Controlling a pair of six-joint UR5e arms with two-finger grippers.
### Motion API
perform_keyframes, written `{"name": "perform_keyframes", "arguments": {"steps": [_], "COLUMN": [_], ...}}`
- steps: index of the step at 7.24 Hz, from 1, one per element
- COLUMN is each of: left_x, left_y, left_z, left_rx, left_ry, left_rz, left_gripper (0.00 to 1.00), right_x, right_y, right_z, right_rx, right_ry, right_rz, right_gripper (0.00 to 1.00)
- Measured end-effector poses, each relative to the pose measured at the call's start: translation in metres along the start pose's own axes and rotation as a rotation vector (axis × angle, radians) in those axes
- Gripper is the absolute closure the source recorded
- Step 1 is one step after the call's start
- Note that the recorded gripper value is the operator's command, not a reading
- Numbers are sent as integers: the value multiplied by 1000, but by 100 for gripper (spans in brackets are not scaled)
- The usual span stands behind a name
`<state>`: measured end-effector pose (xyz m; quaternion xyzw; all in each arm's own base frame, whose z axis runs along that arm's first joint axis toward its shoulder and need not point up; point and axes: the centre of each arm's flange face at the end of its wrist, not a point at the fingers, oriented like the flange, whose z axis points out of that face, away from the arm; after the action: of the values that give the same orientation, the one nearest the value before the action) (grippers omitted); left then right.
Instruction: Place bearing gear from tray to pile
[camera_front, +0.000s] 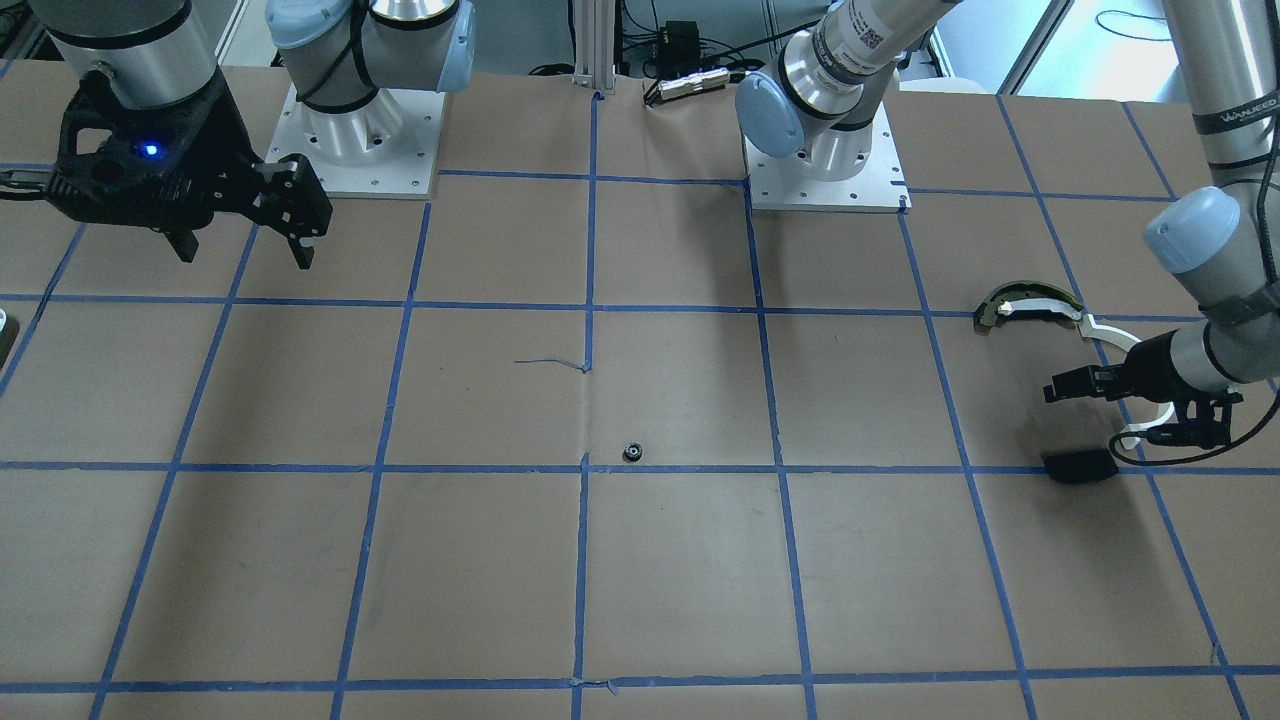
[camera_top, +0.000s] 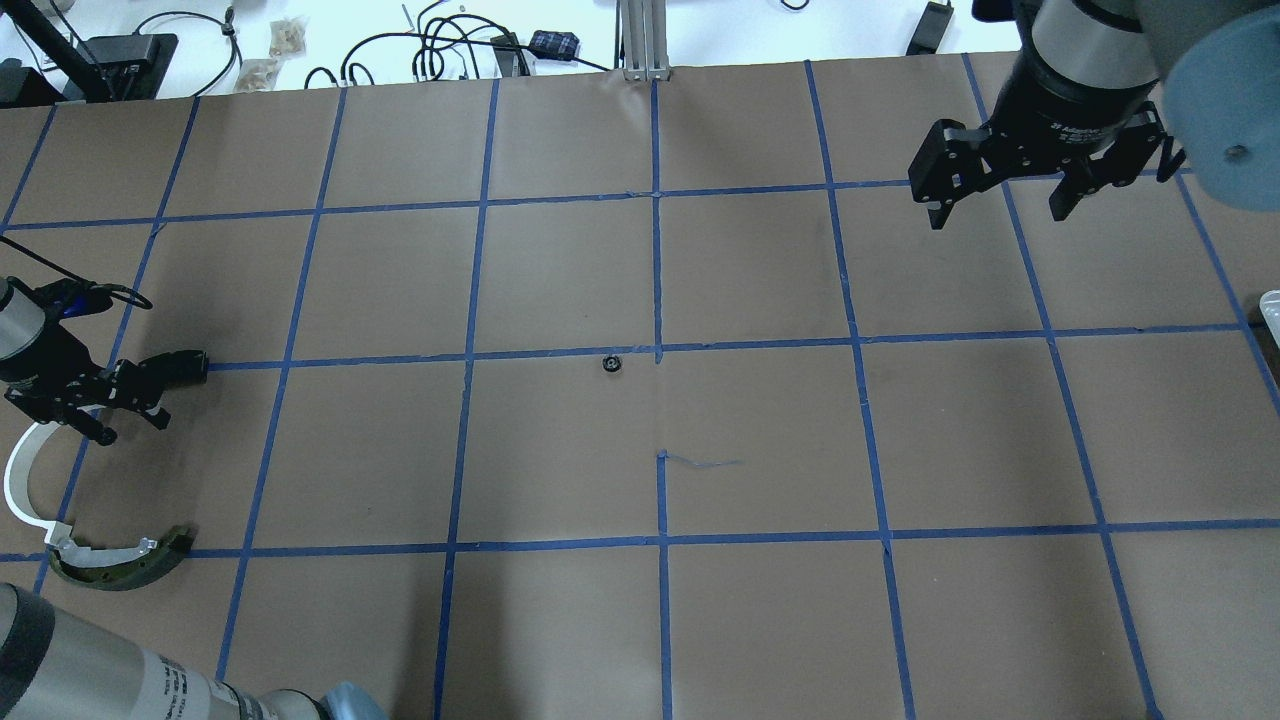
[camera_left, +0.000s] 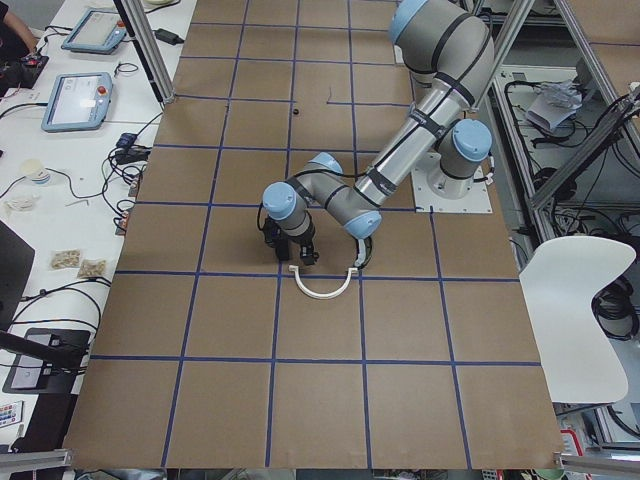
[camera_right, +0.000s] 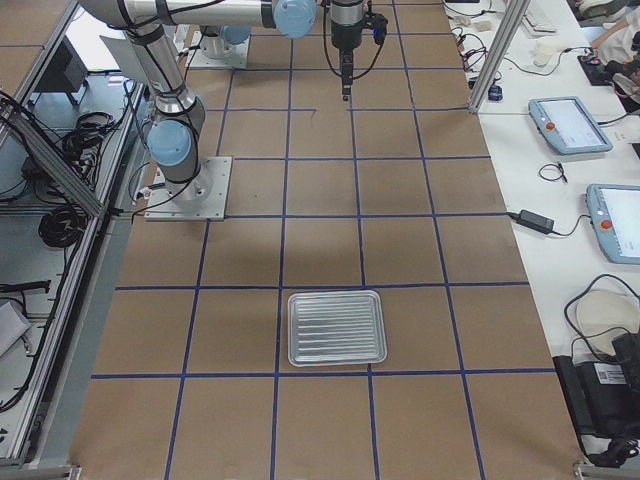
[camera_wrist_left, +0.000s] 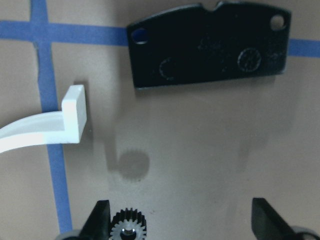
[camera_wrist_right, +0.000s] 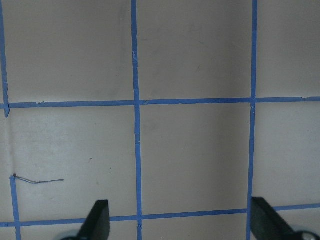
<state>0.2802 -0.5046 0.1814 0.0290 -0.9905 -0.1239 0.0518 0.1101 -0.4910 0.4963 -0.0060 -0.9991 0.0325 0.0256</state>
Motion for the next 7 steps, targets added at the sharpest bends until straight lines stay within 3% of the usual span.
{"name": "perform_keyframes", "arguments": {"steps": [1, 2, 4, 6, 7], "left_x": [3, 6, 25, 129, 199], "left_y": [-2, -4, -11, -43, -55], "left_z": [1, 0, -10, -38, -43], "left_rx": [0, 1, 10, 46, 72], "left_ry": [0, -1, -20, -79, -73], "left_rz": [9, 14, 40, 74, 54], "left_gripper": [29, 0, 0, 0, 0], "right_x": [0, 0, 0, -2, -2], "right_y": [-3, -7, -14, -17, -18], "right_z": [-6, -9, -12, -15, -13], "right_rx": [13, 21, 26, 31, 29], "right_ry": [-10, -15, -26, -39, -38], "right_rz": [3, 6, 33, 76, 89], "right_gripper": [0, 0, 0, 0, 0]}}
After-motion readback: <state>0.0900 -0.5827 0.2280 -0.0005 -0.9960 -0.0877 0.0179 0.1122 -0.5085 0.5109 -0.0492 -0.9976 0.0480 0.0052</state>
